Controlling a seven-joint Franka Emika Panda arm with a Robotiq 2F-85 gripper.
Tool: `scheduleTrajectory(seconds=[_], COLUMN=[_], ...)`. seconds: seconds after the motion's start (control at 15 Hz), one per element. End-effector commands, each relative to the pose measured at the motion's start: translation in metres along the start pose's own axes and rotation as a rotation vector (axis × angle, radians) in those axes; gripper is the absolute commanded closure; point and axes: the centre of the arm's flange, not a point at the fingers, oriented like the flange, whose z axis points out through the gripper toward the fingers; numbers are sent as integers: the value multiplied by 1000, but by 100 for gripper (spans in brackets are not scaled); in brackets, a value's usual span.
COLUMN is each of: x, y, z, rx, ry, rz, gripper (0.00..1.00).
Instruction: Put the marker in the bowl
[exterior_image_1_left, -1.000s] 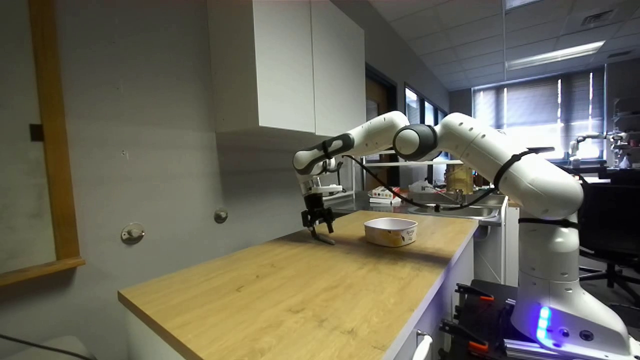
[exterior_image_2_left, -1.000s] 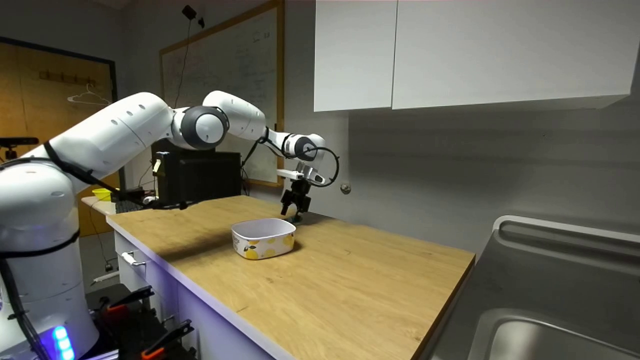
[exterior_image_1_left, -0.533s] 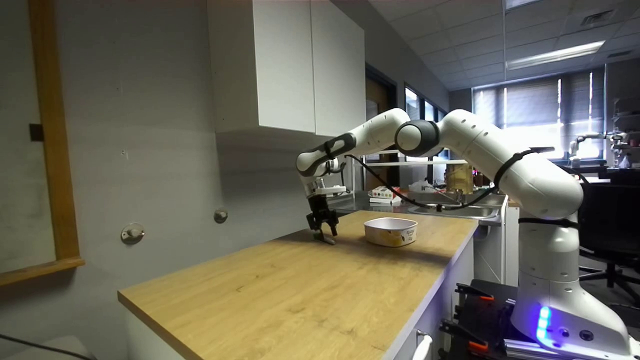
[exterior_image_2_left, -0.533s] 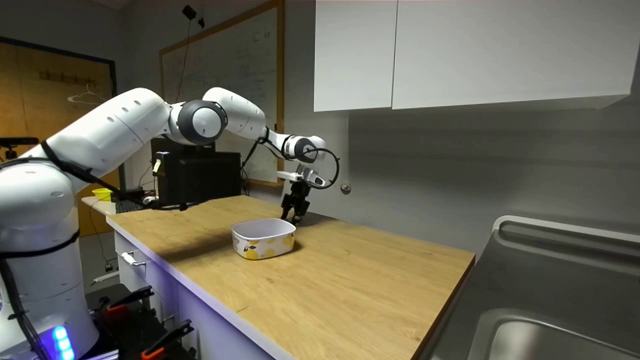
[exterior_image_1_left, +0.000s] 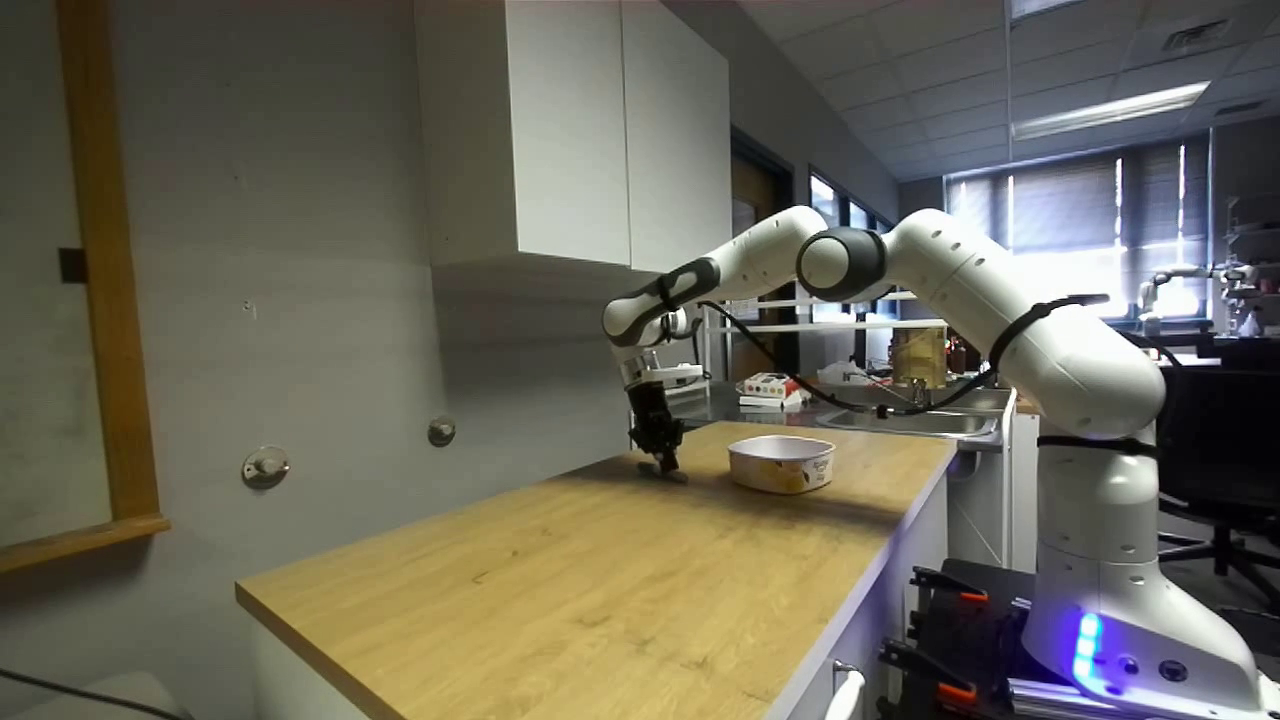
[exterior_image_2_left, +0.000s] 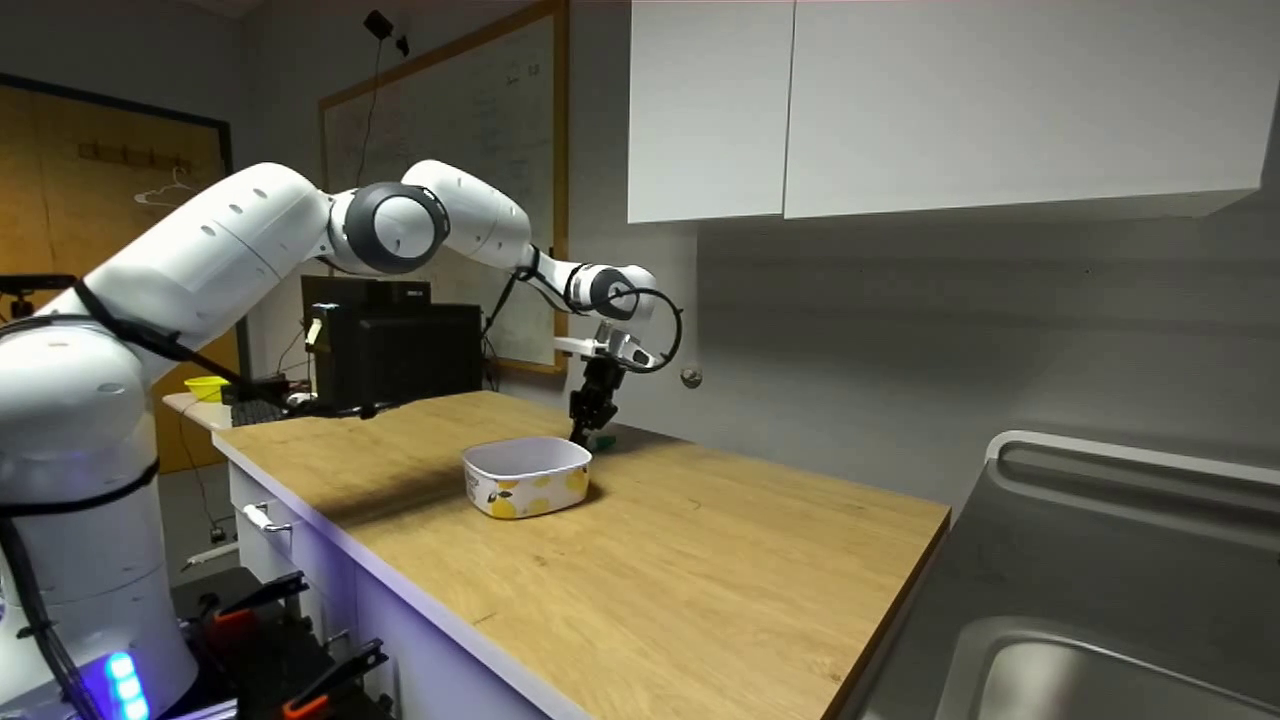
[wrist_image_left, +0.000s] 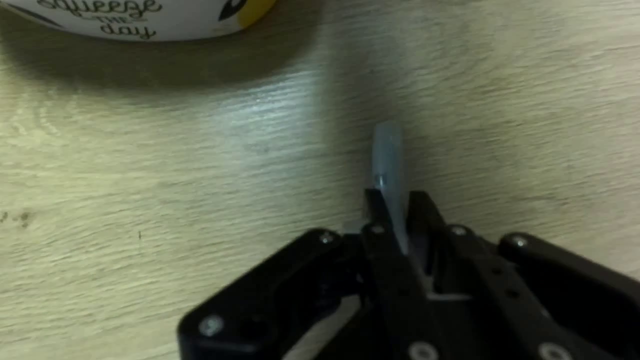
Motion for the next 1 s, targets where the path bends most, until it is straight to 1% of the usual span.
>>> scheduleTrajectory(seconds=[0.0, 0.07, 0.13, 0.27, 0.33, 0.4, 0.53, 0.6, 0.8, 0.93], x=[-17, -18, -19, -20, -20, -20, -20, -20, -20, -21], y=[6, 7, 7, 5, 4, 3, -1, -3, -6, -4], z=[1, 1, 0, -1, -1, -1, -1, -2, -5, -9], rx=[9, 9, 9, 4, 1, -4, -16, -20, -36, -34], ry=[4, 3, 2, -1, -3, -8, -11, -12, -11, -6], rz=[20, 20, 20, 15, 15, 10, -1, -5, -12, -13], gripper=[96, 96, 100, 100, 97, 74, 70, 64, 39, 27])
